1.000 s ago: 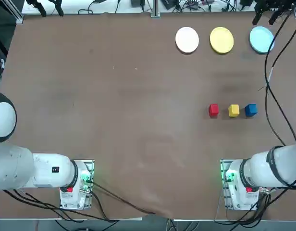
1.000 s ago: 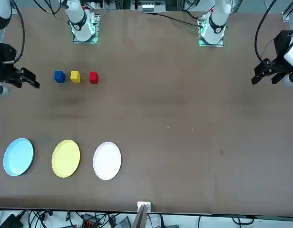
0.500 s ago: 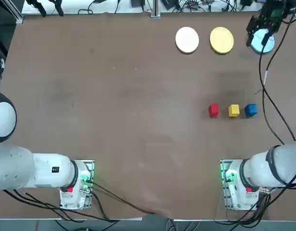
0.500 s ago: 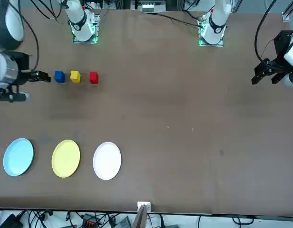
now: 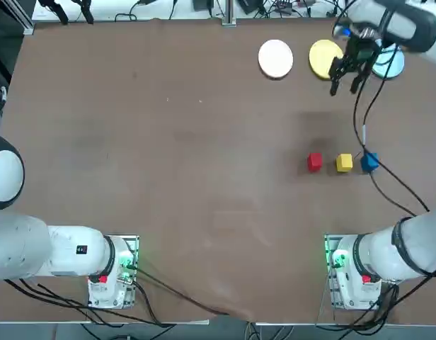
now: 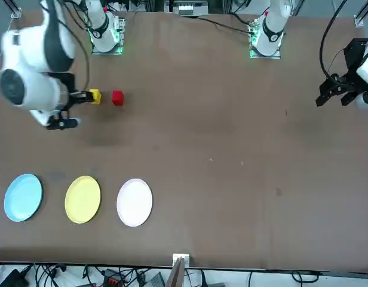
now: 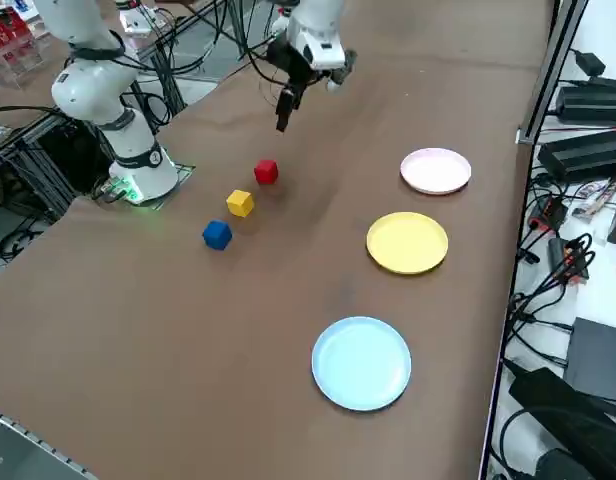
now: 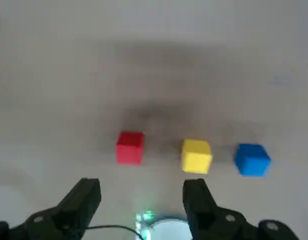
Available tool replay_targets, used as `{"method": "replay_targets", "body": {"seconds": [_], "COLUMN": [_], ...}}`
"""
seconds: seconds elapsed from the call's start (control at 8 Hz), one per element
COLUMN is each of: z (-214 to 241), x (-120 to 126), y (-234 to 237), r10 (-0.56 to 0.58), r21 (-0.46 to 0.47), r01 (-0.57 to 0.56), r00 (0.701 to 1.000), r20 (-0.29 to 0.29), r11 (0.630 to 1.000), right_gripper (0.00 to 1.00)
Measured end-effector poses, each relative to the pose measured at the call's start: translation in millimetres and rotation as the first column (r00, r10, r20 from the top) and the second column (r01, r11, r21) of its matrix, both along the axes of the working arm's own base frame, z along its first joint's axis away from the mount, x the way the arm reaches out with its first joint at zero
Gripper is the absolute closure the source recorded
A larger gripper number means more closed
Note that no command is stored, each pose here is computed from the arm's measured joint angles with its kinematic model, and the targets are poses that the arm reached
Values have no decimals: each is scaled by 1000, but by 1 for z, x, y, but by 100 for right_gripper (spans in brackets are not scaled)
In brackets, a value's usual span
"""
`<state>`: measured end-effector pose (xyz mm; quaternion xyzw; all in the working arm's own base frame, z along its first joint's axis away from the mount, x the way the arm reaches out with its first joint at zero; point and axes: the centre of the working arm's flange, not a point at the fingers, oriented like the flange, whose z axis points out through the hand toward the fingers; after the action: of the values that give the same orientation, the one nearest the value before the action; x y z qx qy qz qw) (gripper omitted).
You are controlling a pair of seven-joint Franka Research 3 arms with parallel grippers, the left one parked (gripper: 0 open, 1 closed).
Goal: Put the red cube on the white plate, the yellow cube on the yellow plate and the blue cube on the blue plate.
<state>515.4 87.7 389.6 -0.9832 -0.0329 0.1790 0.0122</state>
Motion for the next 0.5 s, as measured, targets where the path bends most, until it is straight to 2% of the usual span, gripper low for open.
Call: {"method": "replay_targets", "body": {"seconds": [0.25,0.5], "z": [-47,-81], "x": [-38,-74], "y": [4,34], "r10": [-56,-79], "r21": [-2,-37], "r01": [56,81], "r00": [998,996], "r20": [36,49], "r11": [998,996], "right_gripper": [1,1]}}
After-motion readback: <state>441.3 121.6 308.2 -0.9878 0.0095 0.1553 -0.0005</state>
